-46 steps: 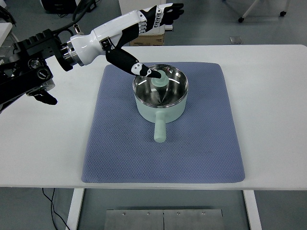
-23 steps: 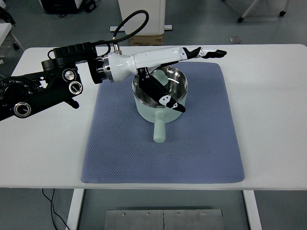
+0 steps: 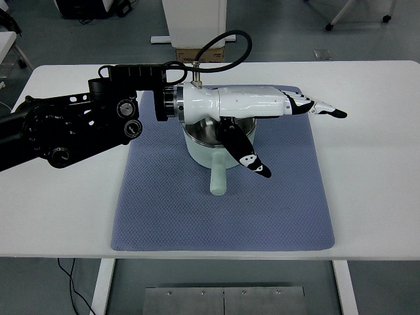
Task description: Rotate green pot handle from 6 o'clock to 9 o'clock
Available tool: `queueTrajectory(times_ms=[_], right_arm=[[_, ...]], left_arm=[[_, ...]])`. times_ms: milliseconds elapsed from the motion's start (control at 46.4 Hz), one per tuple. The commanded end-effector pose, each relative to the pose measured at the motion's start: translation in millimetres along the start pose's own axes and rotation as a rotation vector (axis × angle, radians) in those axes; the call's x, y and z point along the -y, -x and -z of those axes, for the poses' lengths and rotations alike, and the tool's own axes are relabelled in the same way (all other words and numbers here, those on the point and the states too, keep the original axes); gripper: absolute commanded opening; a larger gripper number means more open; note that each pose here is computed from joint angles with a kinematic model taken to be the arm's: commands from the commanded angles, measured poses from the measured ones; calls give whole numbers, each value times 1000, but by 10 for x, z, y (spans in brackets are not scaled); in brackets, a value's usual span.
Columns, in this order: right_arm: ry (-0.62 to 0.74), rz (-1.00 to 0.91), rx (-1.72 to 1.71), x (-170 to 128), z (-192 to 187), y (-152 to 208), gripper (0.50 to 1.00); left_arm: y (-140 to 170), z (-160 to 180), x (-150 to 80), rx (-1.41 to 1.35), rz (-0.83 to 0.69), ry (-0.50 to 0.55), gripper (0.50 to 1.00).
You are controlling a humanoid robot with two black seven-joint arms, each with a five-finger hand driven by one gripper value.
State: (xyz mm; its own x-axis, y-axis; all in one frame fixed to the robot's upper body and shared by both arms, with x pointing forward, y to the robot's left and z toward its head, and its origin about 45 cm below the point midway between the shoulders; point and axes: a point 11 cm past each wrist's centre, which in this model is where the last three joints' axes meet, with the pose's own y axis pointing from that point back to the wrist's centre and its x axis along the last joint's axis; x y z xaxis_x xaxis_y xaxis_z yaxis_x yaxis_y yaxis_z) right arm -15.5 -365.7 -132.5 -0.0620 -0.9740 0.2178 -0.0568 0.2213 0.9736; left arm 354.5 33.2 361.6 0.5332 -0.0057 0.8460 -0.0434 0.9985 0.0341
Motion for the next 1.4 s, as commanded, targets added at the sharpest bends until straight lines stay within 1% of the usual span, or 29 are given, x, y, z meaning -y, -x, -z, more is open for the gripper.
queueTrajectory(times_ms=[0, 151, 345, 625, 1013, 1186, 1380], right_arm=[[0, 0, 0, 0, 1, 0, 1000], [0, 0, 0, 0, 1, 0, 1000], [0, 0, 0, 0, 1, 0, 1000], [0, 0, 0, 0, 1, 0, 1000], [0, 0, 0, 0, 1, 0, 1000], [0, 0, 0, 0, 1, 0, 1000], [0, 0, 0, 0, 1, 0, 1000]], left_arm=[[42, -24, 65, 18, 23, 11, 1000], [127, -40, 157, 34, 73, 18, 1000], [216, -2, 211, 67, 135, 2, 1000], [303, 55, 217, 131, 206, -22, 1000], [285, 67, 194, 75, 171, -23, 1000], [303, 89, 150, 61, 210, -38, 1000], [305, 101, 131, 54, 209, -43, 1000]])
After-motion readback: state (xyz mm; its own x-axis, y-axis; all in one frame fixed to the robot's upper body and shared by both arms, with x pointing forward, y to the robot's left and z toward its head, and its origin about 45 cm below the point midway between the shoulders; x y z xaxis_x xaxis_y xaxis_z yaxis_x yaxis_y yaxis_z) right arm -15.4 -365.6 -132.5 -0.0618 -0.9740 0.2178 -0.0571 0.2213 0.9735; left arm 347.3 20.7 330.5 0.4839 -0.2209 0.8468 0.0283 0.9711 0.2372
